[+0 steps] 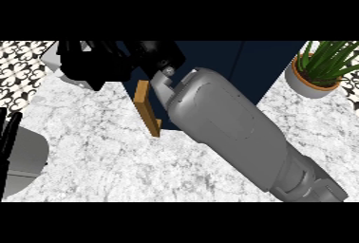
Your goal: Pick up the wine, place it into the cabinet and close the cabinet
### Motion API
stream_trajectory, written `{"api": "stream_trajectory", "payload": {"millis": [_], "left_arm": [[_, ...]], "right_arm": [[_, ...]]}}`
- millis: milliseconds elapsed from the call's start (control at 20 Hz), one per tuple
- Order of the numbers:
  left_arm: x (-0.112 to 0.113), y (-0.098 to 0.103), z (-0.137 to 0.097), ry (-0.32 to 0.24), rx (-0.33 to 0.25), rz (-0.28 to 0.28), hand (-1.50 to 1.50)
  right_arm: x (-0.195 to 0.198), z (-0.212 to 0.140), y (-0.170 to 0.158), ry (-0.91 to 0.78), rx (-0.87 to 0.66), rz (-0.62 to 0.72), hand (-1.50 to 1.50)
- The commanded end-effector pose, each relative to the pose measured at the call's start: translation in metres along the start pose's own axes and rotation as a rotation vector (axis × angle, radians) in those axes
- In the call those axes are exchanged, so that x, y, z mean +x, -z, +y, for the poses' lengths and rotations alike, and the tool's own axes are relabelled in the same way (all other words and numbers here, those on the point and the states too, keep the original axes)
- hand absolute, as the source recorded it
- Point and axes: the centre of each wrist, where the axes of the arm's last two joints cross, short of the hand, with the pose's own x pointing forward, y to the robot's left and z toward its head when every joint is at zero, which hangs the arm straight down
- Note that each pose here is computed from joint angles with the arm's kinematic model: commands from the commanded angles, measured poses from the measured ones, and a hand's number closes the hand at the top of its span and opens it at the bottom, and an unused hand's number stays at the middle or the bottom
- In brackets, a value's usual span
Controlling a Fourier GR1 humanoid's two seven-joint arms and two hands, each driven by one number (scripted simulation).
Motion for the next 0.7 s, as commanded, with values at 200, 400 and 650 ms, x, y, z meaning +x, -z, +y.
{"api": "stream_trajectory", "payload": {"millis": [200, 400, 650], "left_arm": [[-0.001, 0.009, 0.007, 0.004, -0.01, 0.002, -1.5], [-0.001, 0.006, -0.001, -0.014, -0.014, 0.024, -1.5], [0.0, 0.009, 0.001, -0.004, -0.034, -0.012, -1.5]], "right_arm": [[-0.039, -0.056, 0.013, -0.075, -0.122, 0.079, 1.5], [-0.046, -0.073, 0.01, -0.146, -0.118, 0.072, 1.5], [-0.054, -0.069, 0.01, -0.146, -0.137, 0.077, 1.5]]}}
